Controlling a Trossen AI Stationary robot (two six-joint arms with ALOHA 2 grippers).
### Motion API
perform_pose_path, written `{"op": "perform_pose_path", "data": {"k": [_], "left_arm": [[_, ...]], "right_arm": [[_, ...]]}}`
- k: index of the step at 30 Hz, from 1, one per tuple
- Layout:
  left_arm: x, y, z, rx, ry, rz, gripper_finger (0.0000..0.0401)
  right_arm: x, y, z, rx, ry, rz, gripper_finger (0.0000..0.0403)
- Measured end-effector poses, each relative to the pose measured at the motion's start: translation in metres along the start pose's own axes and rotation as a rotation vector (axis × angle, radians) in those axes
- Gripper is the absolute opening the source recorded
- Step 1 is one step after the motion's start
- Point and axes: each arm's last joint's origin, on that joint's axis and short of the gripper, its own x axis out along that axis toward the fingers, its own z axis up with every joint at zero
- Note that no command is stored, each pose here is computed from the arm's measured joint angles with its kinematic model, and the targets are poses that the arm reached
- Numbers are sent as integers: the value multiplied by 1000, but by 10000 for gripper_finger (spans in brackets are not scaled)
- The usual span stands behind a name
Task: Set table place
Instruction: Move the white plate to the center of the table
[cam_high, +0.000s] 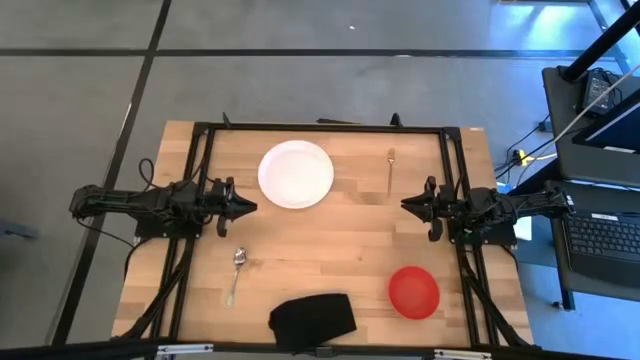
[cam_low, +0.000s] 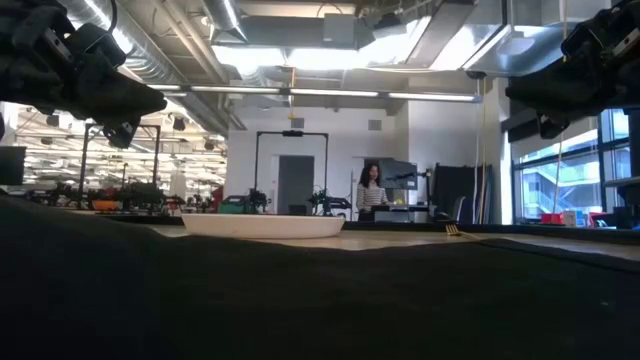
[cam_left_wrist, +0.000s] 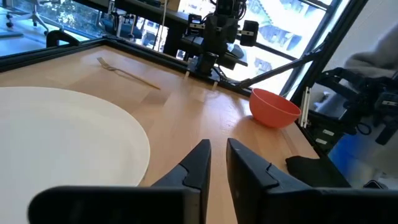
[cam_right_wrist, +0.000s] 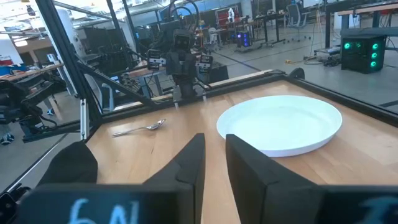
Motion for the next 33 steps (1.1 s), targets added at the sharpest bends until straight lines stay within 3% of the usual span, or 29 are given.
{"op": "perform_pose_path", "data": {"k": [11, 14, 17, 20, 24, 27, 30, 33], "left_arm": [[0, 0, 0, 0, 0, 0, 62], [0, 0, 0, 0, 0, 0, 65], [0, 0, 0, 0, 0, 0, 67], [0, 0, 0, 0, -1, 3, 70], [0, 1, 5, -19, -79, 84, 69], [-1, 0, 11, -147, -152, 76, 65], [-1, -1, 16, -235, -211, 60, 59], [-2, -2, 18, -324, -232, 50, 52]], "right_arm": [[0, 0, 0, 2, 0, 0, 67], [0, 0, 0, 51, -2, 0, 67], [0, -1, 3, 148, -46, -43, 67], [0, -1, 7, 356, -89, -48, 67], [-1, -3, 11, 546, -175, -109, 67], [-2, -4, 13, 645, -224, -140, 67], [-2, -3, 17, 788, -262, -92, 67], [-3, -1, 23, 810, -304, -43, 67]]}}
